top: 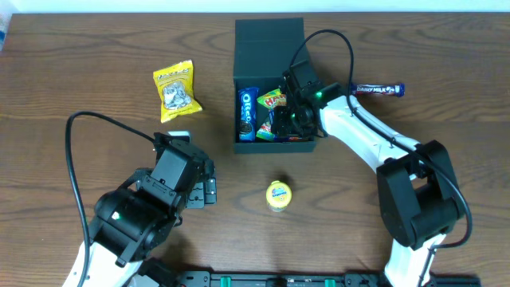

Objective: Pack container
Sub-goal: 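Carry the Eclipse tin with the right gripper into the black box, then release the tin and move the right gripper to the yellow Mentos bottle, then close the right gripper around the Mentos bottle top, then lift the Mentos bottle and lower it into the box's right side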

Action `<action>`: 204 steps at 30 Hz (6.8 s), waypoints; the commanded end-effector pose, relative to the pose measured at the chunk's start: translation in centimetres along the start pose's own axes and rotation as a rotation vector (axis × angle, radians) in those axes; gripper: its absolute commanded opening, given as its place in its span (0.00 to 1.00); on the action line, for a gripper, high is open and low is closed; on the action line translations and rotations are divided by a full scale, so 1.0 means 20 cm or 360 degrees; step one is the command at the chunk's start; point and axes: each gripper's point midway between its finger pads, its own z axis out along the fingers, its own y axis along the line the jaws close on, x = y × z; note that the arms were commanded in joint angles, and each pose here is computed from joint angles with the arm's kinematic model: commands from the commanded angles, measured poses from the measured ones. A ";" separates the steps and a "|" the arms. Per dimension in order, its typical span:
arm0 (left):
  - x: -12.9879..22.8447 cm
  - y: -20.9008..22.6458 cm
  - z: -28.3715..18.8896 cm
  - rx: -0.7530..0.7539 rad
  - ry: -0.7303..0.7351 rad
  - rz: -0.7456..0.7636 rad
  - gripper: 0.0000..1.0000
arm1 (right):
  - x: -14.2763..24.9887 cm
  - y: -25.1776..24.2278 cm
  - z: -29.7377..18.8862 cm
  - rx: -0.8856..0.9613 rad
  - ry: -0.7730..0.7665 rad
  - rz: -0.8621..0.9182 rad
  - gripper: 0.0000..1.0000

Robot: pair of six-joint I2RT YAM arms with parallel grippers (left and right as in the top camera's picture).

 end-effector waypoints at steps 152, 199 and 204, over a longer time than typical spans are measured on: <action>0.00 0.02 0.00 -0.0029 -0.0011 -0.0016 0.96 | 0.78 0.08 -0.12 0.0298 -0.0081 -0.1024 0.04; 0.00 0.02 0.00 -0.0029 -0.0011 -0.0016 0.95 | 0.16 0.09 -0.96 0.0283 -0.0034 -0.0084 0.01; 0.00 0.02 0.00 -0.0029 -0.0011 -0.0016 0.95 | 0.12 0.04 -0.91 0.0284 0.0256 -0.0054 0.01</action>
